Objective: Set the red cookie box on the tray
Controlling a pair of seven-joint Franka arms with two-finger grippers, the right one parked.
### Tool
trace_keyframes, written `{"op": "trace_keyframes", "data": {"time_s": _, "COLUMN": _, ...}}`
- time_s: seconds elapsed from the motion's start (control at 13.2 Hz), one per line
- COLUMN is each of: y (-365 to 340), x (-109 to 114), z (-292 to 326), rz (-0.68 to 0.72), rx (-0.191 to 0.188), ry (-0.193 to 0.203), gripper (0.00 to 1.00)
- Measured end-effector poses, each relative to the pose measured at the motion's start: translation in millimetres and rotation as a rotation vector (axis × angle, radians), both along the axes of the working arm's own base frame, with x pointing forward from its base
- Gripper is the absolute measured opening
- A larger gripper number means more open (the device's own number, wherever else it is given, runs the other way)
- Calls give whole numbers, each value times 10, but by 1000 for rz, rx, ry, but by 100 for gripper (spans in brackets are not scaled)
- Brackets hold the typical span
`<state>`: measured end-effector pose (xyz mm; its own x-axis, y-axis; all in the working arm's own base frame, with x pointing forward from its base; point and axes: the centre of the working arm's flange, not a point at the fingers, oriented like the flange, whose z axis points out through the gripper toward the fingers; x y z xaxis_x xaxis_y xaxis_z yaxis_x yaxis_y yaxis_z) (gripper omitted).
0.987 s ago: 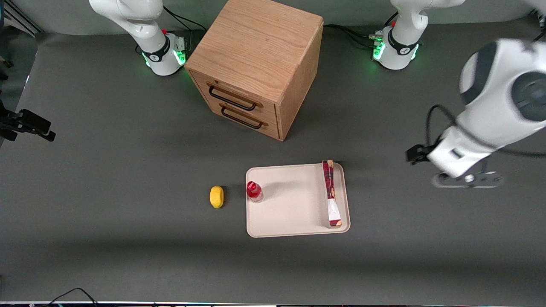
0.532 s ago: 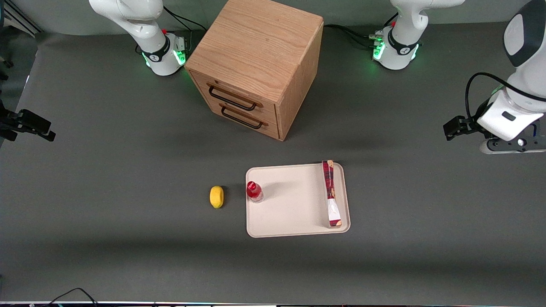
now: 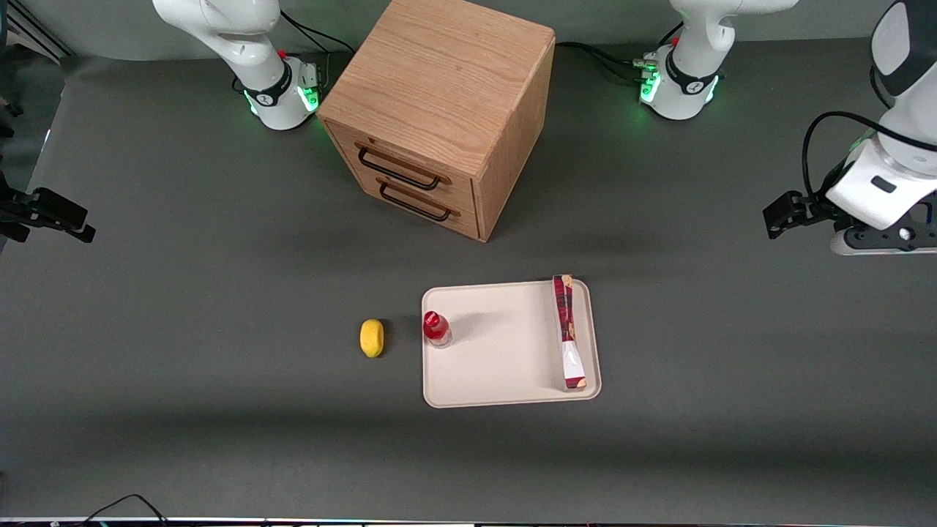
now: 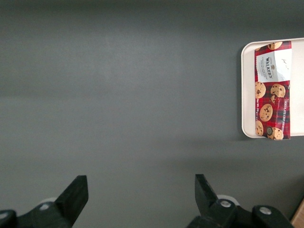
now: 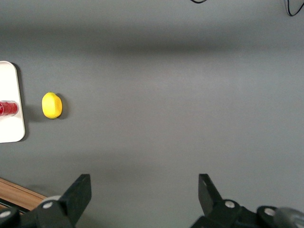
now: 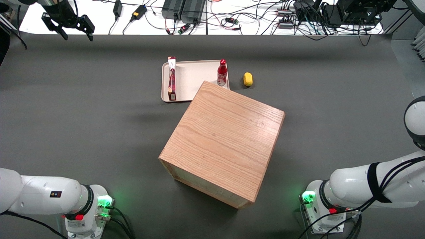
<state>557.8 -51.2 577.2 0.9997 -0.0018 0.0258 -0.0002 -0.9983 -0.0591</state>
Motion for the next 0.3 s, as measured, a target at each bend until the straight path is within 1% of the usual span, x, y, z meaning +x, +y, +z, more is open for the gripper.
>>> {"op": "trace_keyframes", "data": {"time_s": 0.15, "y": -43, "x": 29, "z": 84, "rz": 0, "rx": -25, "ry": 2, "gripper": 100}}
{"op": "trace_keyframes", "data": {"time_s": 0.3, "y": -57, "x": 72, "z": 66, "rz": -1, "rx": -35, "ry": 8, "gripper": 100}}
